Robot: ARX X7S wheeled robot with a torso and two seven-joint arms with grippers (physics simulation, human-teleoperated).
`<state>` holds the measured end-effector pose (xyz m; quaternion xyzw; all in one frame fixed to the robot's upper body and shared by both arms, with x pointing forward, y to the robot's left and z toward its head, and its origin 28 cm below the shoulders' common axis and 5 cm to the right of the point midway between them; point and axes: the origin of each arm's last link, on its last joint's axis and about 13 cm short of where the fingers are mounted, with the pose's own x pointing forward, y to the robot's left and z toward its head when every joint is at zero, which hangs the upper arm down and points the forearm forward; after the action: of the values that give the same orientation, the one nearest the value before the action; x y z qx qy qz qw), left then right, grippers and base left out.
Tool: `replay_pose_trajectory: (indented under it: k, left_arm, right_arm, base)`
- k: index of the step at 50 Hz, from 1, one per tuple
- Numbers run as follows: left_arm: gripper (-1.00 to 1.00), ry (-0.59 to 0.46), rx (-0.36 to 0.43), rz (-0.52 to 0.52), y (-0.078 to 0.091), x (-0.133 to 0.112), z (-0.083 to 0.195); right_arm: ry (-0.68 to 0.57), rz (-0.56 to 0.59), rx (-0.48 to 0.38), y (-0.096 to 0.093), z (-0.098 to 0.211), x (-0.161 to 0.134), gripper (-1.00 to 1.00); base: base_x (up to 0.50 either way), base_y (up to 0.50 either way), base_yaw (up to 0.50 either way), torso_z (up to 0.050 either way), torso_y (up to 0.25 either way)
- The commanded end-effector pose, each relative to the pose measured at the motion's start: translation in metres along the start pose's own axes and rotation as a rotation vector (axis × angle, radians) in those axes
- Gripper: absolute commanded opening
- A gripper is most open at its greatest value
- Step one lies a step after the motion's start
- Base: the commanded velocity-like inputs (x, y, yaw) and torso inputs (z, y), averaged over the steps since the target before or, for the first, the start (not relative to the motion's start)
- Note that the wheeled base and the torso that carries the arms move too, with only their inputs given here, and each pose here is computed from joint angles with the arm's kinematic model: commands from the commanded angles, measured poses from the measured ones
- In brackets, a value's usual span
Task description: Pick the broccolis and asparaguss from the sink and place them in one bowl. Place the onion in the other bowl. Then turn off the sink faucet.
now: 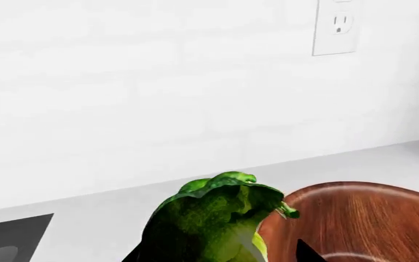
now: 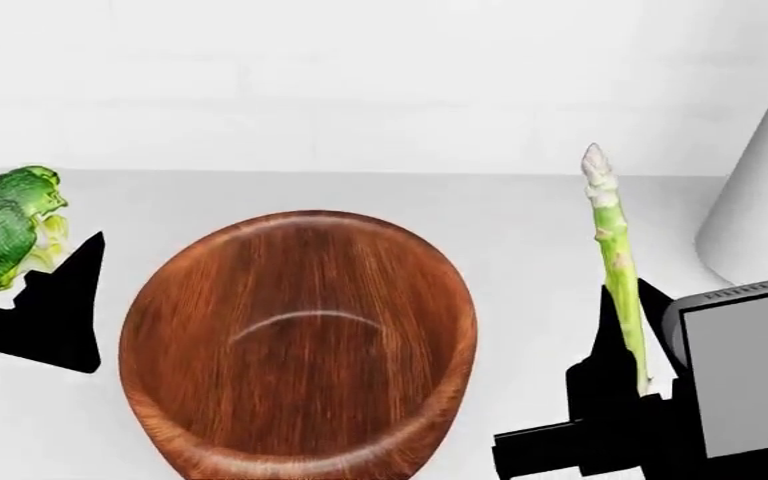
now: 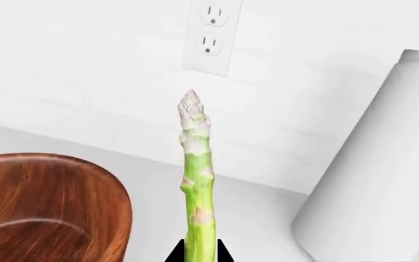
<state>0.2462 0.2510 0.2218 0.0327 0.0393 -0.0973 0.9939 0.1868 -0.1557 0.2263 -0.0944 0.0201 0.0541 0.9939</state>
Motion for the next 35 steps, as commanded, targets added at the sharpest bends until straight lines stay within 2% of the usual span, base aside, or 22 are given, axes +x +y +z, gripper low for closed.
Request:
replay_pose_trajectory:
  k: [1, 4, 7, 10, 11, 12, 13, 14, 17, 21, 23, 24, 27, 28, 30, 35]
  left_arm:
    - [-1.00, -0.029, -0.035, -0.011, -0.001, 0.002, 0.006]
    - [-1.00, -0.041, -0.023, -0.033, -0.002, 0.004, 0.016]
    - [-1.00, -0.053, 0.003, -0.116, -0.007, 0.008, 0.031]
    - [-1.00, -0.023, -0.042, -0.169, -0.015, 0.016, 0.047]
    - [-1.00, -0.020, 0.000, -0.199, -0.019, 0.017, 0.048]
    - [-1.00, 0.009, -0.021, -0.260, -0.022, 0.016, 0.049]
    - [-1.00, 0.023, -0.029, -0.273, -0.023, 0.016, 0.049]
    - [-1.00, 0.027, -0.024, -0.277, -0.027, 0.018, 0.051]
    - [-1.00, 0.043, 0.010, -0.370, -0.039, 0.020, 0.062]
    - [-1.00, 0.098, 0.074, -0.449, -0.056, 0.032, 0.063]
    - [-1.00, 0.142, 0.063, -0.469, -0.061, 0.033, 0.063]
    - [-1.00, 0.147, 0.099, -0.502, -0.066, 0.036, 0.061]
    - [-1.00, 0.182, 0.104, -0.524, -0.073, 0.039, 0.061]
    - [-1.00, 0.183, 0.140, -0.532, -0.076, 0.040, 0.060]
    - [-1.00, 0.219, 0.161, -0.569, -0.080, 0.041, 0.056]
    - [-1.00, 0.263, 0.172, -0.579, -0.084, 0.050, 0.060]
  right_arm:
    - [0.004, 0.012, 0.009, 0.000, 0.001, 0.000, -1.00]
    - [0.005, 0.013, 0.009, -0.001, 0.004, 0.000, -1.00]
    - [0.010, 0.017, 0.010, -0.001, 0.004, 0.001, -1.00]
    - [0.007, 0.013, 0.010, -0.001, 0.005, 0.001, -1.00]
    - [0.003, 0.012, 0.011, -0.002, 0.006, 0.000, -1.00]
    - [0.007, 0.014, 0.011, -0.002, 0.006, -0.001, -1.00]
    - [0.010, 0.014, 0.009, -0.002, 0.006, -0.001, -1.00]
    - [0.014, 0.012, 0.010, -0.002, 0.006, -0.002, -1.00]
    - [0.029, 0.010, 0.008, -0.004, 0.007, -0.003, -1.00]
    - [0.028, 0.010, 0.011, -0.003, 0.007, -0.001, -1.00]
    - [0.034, 0.012, 0.008, -0.003, 0.006, -0.001, -1.00]
    - [0.037, 0.015, 0.001, -0.003, 0.006, -0.002, -1.00]
    - [0.036, 0.013, 0.004, -0.003, 0.006, -0.003, -1.00]
    - [0.036, 0.013, 0.004, -0.003, 0.006, -0.004, -1.00]
    - [0.040, 0.015, 0.004, -0.002, 0.006, -0.004, -1.00]
    - [0.048, 0.020, 0.007, -0.002, 0.003, -0.003, -1.00]
  base:
    - [0.00, 0.00, 0.00, 0.000, 0.000]
    - [0.00, 0.00, 0.00, 0.000, 0.000]
    - [0.00, 0.00, 0.00, 0.000, 0.000]
    - [0.00, 0.00, 0.00, 0.000, 0.000]
    - [0.00, 0.00, 0.00, 0.000, 0.000]
    - [0.00, 0.00, 0.00, 0.000, 0.000]
    - [0.00, 0.00, 0.00, 0.000, 0.000]
    - [0.00, 0.00, 0.00, 0.000, 0.000]
    - [0.00, 0.00, 0.00, 0.000, 0.000]
    - [0.00, 0.00, 0.00, 0.000, 0.000]
    - [0.00, 0.00, 0.00, 0.000, 0.000]
    - [0.00, 0.00, 0.00, 0.000, 0.010]
    - [0.00, 0.00, 0.00, 0.000, 0.000]
    - [0.00, 0.00, 0.00, 0.000, 0.000]
    - [0.00, 0.00, 0.00, 0.000, 0.000]
    - [0.00, 0.00, 0.00, 0.000, 0.000]
